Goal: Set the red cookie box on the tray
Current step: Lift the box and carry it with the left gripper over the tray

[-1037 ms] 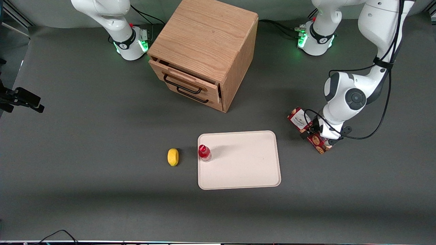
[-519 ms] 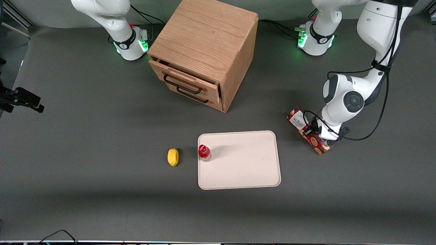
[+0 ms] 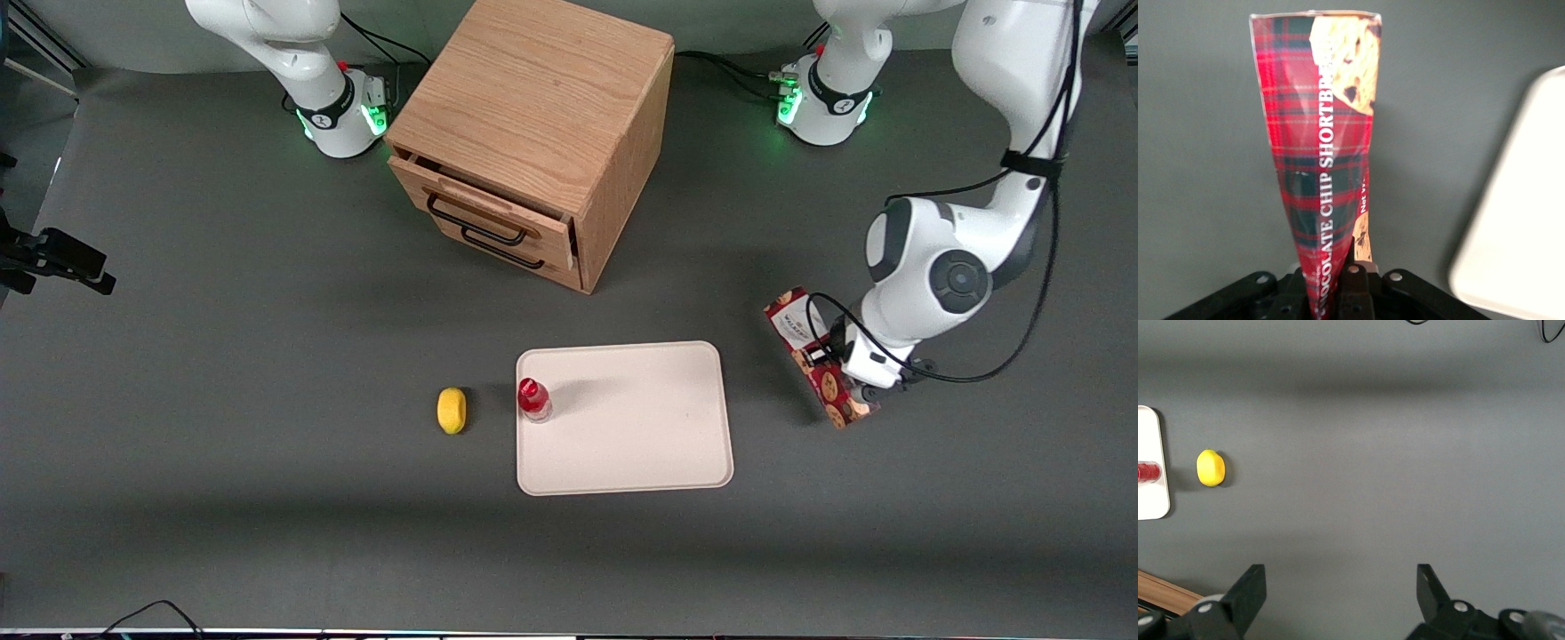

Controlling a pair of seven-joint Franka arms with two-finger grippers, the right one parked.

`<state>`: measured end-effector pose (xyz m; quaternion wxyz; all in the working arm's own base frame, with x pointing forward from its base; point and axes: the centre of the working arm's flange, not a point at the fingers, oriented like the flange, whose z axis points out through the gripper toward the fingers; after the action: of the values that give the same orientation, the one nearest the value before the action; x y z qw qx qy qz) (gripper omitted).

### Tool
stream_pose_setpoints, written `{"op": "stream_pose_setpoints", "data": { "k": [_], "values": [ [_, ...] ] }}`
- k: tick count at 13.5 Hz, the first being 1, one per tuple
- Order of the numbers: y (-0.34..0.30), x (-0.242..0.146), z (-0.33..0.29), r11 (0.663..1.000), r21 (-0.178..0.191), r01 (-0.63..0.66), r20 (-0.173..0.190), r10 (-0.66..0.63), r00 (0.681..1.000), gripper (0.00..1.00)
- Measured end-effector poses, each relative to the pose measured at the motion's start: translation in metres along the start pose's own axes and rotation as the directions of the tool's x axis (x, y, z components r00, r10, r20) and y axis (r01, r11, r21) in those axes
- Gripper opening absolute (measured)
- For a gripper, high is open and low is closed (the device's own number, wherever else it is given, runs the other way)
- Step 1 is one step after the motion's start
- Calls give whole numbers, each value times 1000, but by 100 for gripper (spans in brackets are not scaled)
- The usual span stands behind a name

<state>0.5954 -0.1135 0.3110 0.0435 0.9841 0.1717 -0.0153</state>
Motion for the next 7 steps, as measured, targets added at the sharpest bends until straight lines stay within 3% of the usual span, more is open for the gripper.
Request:
{"op": "stream_pose_setpoints", "data": {
  "k": [3, 7],
  "values": [
    [51, 22, -78, 994, -23, -105, -27, 104, 994, 8],
    [121, 40, -102, 975, 8, -224, -36, 224, 974, 8]
  ]
}}
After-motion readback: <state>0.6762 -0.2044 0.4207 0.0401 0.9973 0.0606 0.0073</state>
